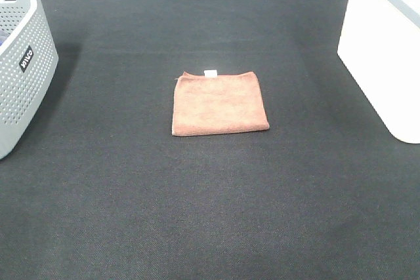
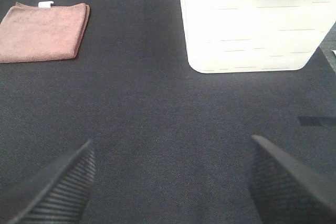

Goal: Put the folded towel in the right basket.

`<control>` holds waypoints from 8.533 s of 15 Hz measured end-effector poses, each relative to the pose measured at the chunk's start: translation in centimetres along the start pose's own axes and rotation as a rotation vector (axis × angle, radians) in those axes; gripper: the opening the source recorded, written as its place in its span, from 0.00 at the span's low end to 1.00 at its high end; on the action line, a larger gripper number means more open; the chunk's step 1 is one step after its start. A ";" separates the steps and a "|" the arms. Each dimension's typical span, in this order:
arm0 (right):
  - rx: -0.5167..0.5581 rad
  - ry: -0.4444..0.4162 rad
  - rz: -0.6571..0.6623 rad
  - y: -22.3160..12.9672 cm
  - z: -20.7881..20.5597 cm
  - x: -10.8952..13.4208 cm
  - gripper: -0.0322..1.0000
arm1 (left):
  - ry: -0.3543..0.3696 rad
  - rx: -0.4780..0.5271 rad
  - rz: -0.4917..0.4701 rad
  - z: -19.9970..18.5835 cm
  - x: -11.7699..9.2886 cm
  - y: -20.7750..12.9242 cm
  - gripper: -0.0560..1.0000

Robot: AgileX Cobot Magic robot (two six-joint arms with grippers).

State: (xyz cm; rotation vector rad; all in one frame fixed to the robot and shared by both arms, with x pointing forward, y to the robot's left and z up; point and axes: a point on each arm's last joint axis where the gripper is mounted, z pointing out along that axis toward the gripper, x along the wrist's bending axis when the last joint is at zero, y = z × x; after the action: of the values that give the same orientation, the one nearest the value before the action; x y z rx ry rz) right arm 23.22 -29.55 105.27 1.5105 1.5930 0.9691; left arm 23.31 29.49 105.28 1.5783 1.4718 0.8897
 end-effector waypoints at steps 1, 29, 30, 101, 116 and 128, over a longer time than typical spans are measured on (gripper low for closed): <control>0.000 0.000 0.000 0.0 0.0 0.0 0.75 | 0.000 0.000 0.000 0.0 0.0 0.0 0.88; 0.618 0.389 0.049 16.5 37.9 9.5 0.75 | 0.000 0.000 0.000 0.0 0.0 0.0 0.88; 0.635 0.395 0.062 16.1 39.1 9.8 0.75 | 0.000 0.000 0.000 0.0 0.0 0.0 0.88; 0.459 -0.007 0.284 28.1 34.7 -12.0 0.03 | -0.002 0.000 0.001 0.0 0.0 0.0 0.88; 0.459 0.136 0.144 29.9 33.2 -1.0 0.58 | -0.002 0.000 0.001 0.0 0.0 0.0 0.88; 0.592 0.087 0.060 22.9 20.2 0.8 0.58 | -0.002 0.000 0.001 0.0 0.0 0.0 0.88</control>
State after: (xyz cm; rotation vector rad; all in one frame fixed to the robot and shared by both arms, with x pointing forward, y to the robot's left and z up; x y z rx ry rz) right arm 51.51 -27.33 116.50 1.9332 2.0220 0.6219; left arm 23.31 29.49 105.28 1.5795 1.4700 0.8885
